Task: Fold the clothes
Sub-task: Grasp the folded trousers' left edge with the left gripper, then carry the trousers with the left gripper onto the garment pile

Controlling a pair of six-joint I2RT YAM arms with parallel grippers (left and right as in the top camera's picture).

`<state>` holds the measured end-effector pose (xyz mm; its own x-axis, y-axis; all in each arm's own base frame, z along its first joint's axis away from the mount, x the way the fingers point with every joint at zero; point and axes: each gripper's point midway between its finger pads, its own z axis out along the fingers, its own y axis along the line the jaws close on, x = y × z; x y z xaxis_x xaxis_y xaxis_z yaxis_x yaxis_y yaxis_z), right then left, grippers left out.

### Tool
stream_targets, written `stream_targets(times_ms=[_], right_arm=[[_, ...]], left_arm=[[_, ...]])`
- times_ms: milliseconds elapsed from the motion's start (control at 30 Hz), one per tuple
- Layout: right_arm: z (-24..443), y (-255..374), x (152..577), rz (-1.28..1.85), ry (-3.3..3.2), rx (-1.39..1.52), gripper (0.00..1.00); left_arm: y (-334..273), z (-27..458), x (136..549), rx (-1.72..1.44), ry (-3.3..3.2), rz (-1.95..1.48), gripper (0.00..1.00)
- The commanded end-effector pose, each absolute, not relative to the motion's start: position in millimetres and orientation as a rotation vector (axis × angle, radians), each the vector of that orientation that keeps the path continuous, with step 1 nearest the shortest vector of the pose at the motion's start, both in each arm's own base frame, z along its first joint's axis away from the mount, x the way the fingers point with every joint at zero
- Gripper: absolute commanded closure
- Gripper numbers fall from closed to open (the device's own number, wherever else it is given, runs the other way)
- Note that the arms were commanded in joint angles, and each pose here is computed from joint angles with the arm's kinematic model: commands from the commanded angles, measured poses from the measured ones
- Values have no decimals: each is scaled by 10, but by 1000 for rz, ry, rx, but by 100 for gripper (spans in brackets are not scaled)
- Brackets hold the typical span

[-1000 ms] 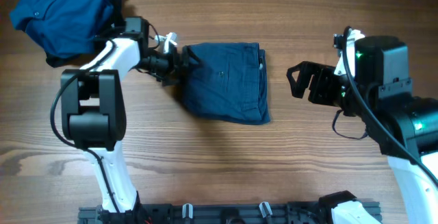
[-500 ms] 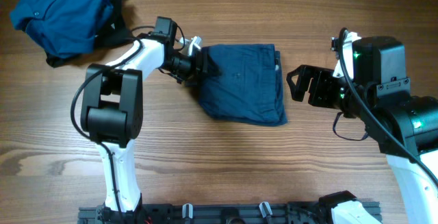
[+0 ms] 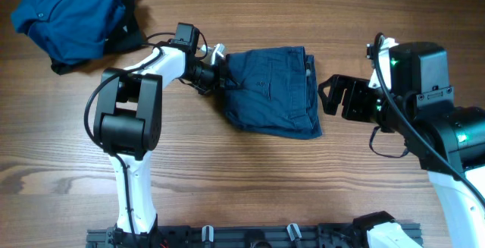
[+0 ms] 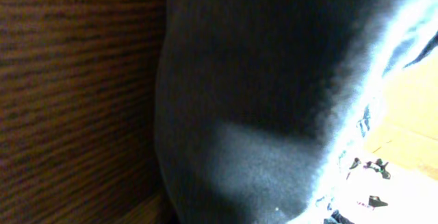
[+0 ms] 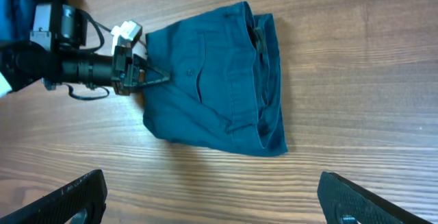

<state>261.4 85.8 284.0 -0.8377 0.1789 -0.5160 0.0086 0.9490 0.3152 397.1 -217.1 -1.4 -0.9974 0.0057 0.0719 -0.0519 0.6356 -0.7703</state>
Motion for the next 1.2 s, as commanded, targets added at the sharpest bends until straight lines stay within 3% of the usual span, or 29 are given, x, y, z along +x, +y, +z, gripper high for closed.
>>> stream_targets(times_ms=[0, 500, 867, 1167], right_arm=[[2859, 810, 2611, 366, 2533, 118, 1], [2809, 793, 2543, 356, 2568, 123, 0], [2776, 782, 2495, 350, 2593, 126, 0], [2764, 777, 2475, 347, 2602, 128, 1]], left_arm=[[-2076, 21, 4246, -24, -2934, 1232, 96], [-1191, 1569, 5397, -11, -3461, 1155, 96], [-411, 2491, 5837, 68, -3781, 1097, 96], [772, 3172, 5931, 410, -4047, 869, 96]])
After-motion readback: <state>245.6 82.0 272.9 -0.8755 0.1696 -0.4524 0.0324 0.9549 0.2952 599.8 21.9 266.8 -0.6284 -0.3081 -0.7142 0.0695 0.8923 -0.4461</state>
